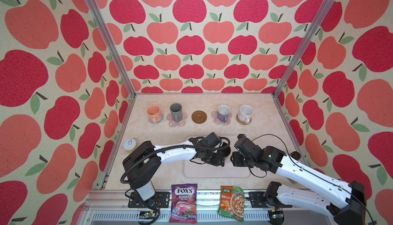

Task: Place cups on coasters
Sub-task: Rotate the cup on the tray.

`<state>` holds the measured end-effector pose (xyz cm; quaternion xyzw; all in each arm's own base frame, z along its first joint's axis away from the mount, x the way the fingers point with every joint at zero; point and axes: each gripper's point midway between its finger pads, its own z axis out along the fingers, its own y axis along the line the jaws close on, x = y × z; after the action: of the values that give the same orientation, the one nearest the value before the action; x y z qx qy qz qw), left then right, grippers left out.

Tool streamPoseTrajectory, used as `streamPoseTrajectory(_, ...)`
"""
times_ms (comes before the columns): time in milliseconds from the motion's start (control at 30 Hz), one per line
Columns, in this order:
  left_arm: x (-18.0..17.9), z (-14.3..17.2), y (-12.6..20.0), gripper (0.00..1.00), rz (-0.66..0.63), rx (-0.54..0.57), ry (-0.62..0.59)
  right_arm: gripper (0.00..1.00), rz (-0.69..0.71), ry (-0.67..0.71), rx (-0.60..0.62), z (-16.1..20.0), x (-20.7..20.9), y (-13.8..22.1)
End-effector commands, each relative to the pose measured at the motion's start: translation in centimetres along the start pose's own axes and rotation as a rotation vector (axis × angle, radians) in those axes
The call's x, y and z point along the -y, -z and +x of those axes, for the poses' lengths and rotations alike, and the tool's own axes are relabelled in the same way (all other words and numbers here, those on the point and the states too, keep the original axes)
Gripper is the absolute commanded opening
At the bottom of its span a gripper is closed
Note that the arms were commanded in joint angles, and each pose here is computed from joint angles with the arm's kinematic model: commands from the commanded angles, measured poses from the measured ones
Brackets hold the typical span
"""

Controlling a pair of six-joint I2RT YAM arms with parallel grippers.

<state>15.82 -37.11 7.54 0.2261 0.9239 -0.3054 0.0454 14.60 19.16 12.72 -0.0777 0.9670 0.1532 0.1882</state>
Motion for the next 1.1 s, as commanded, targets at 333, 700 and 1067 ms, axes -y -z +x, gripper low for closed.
streamPoseTrajectory(333,-4.3,-0.4,6.0,0.25,-0.236,0.104,0.014,0.47,-0.032,0.002,-0.024,0.6,-1.5,-1.4)
streamPoseTrajectory(700,-8.0,-0.3,11.3,0.26,-0.3,0.225,0.12,0.47,0.002,0.053,-0.067,1.0,-3.0,-2.7)
streamPoseTrajectory(1067,-10.0,1.0,12.4,0.26,-0.303,0.265,0.193,0.46,0.059,0.096,-0.084,0.6,-3.7,-2.5)
